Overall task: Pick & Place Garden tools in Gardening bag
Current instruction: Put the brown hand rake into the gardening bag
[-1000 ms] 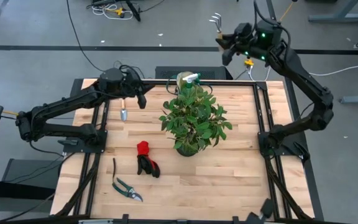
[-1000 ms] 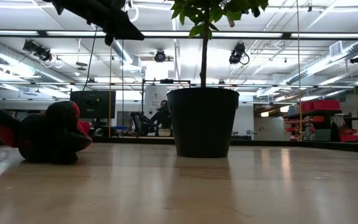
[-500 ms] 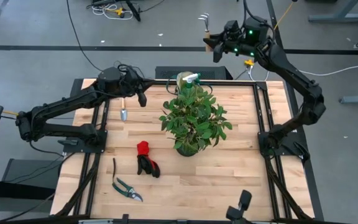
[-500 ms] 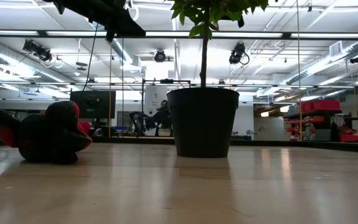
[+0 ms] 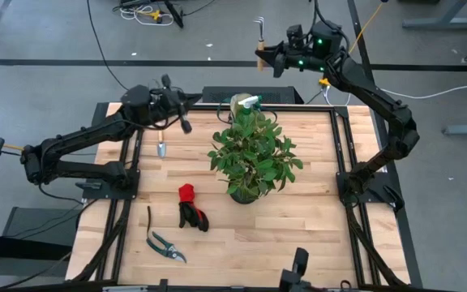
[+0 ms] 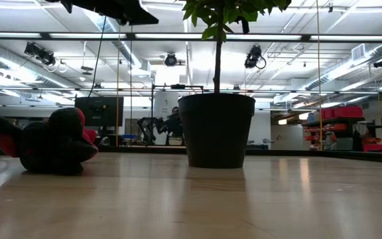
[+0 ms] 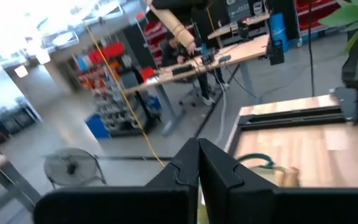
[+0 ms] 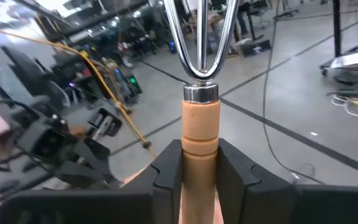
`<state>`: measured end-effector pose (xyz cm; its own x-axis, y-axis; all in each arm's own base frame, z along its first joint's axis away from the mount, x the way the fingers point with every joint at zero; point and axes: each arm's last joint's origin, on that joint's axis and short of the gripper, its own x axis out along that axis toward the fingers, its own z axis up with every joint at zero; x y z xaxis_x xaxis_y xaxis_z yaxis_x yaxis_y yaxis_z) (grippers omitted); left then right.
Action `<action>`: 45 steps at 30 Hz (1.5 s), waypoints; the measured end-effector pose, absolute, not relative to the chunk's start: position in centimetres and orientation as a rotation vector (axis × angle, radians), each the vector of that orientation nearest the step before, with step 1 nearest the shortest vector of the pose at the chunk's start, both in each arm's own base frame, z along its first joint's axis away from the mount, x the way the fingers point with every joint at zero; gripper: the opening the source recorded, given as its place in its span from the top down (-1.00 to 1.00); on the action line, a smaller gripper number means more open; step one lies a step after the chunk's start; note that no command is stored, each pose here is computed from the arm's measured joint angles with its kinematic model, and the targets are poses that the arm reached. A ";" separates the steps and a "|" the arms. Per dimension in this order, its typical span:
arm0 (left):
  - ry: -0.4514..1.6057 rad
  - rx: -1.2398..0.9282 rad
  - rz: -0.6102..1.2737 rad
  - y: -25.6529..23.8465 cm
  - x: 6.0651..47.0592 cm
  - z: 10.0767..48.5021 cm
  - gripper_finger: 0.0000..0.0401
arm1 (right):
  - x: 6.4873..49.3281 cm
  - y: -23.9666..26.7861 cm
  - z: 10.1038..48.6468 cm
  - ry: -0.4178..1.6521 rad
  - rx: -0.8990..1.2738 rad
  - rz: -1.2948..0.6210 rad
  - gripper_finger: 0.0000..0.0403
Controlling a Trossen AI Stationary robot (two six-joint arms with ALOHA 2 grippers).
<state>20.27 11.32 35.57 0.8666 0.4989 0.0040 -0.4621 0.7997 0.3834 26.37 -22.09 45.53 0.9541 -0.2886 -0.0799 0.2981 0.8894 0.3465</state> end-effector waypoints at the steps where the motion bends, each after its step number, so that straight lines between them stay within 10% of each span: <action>1: 0.092 0.413 0.519 11.3 20.3 35.7 0.94 | 26.4 -22.0 45.6 0.016 0.371 -0.300 0.66; 9: 0.075 0.541 0.526 11.5 20.6 36.0 0.83 | 26.6 -21.8 46.1 -0.051 0.508 -0.282 0.66; 28: 0.046 0.902 0.435 11.8 23.4 35.3 -0.27 | 26.7 -21.7 46.1 -0.068 0.827 -0.229 0.66; 45: 0.047 1.282 0.447 11.9 25.0 34.9 -0.25 | 27.8 -21.0 43.5 0.029 1.078 -0.157 0.66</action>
<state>25.04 11.86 34.85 0.9136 0.3475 0.2109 -0.2954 0.2113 0.9317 27.80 -20.96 43.52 0.9884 -0.1136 -0.1006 0.1422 0.4629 0.8749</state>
